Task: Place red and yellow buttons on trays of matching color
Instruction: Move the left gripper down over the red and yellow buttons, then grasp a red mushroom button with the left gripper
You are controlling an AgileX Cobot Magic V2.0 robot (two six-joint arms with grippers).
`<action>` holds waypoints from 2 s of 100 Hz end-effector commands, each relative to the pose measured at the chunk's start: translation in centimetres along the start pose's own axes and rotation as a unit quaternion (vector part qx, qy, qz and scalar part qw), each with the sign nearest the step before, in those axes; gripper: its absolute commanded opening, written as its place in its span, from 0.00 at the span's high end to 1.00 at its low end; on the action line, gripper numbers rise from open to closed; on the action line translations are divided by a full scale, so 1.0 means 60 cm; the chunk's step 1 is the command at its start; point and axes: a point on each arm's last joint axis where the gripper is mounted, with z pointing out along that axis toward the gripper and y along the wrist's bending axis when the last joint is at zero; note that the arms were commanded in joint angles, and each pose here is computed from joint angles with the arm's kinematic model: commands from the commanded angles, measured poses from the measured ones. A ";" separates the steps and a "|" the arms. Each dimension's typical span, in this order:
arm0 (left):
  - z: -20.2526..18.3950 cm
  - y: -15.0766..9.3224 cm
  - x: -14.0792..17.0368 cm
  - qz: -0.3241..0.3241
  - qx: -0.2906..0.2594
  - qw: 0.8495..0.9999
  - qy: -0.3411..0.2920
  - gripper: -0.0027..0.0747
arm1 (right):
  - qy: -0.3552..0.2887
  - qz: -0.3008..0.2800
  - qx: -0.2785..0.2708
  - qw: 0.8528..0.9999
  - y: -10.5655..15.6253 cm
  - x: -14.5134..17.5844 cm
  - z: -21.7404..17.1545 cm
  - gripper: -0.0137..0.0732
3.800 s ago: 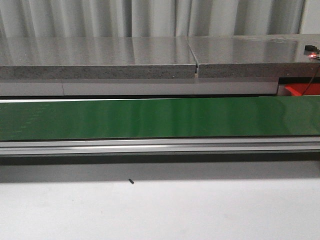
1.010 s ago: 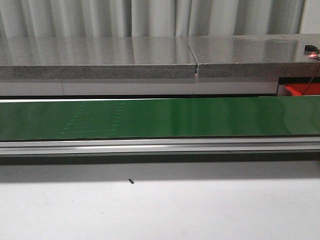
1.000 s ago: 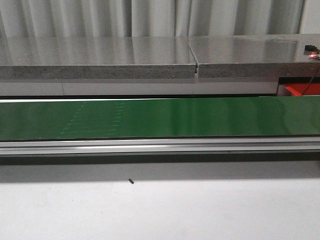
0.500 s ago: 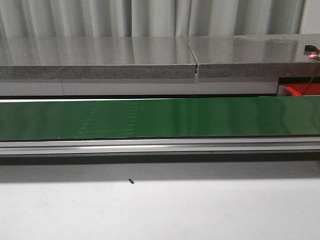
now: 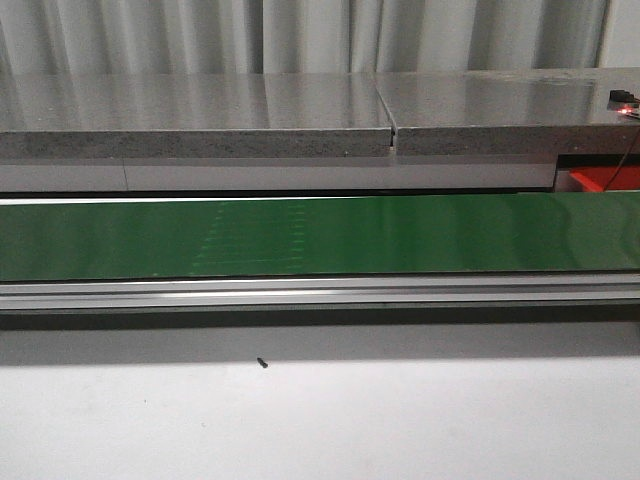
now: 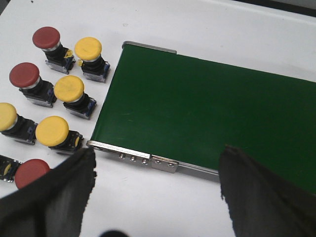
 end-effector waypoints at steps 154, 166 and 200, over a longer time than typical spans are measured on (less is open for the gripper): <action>0.256 0.186 0.012 -0.200 -0.149 0.953 0.172 0.41 | -0.055 -0.005 -0.004 0.998 0.002 -0.022 -0.005 0.95; 0.256 0.186 0.011 -0.199 -0.149 0.954 0.167 0.62 | -0.055 -0.005 -0.004 0.998 0.002 -0.022 -0.005 0.95; 0.242 0.186 0.010 -0.193 -0.155 0.954 0.171 0.77 | -0.055 -0.005 -0.004 0.998 0.002 -0.022 -0.005 0.95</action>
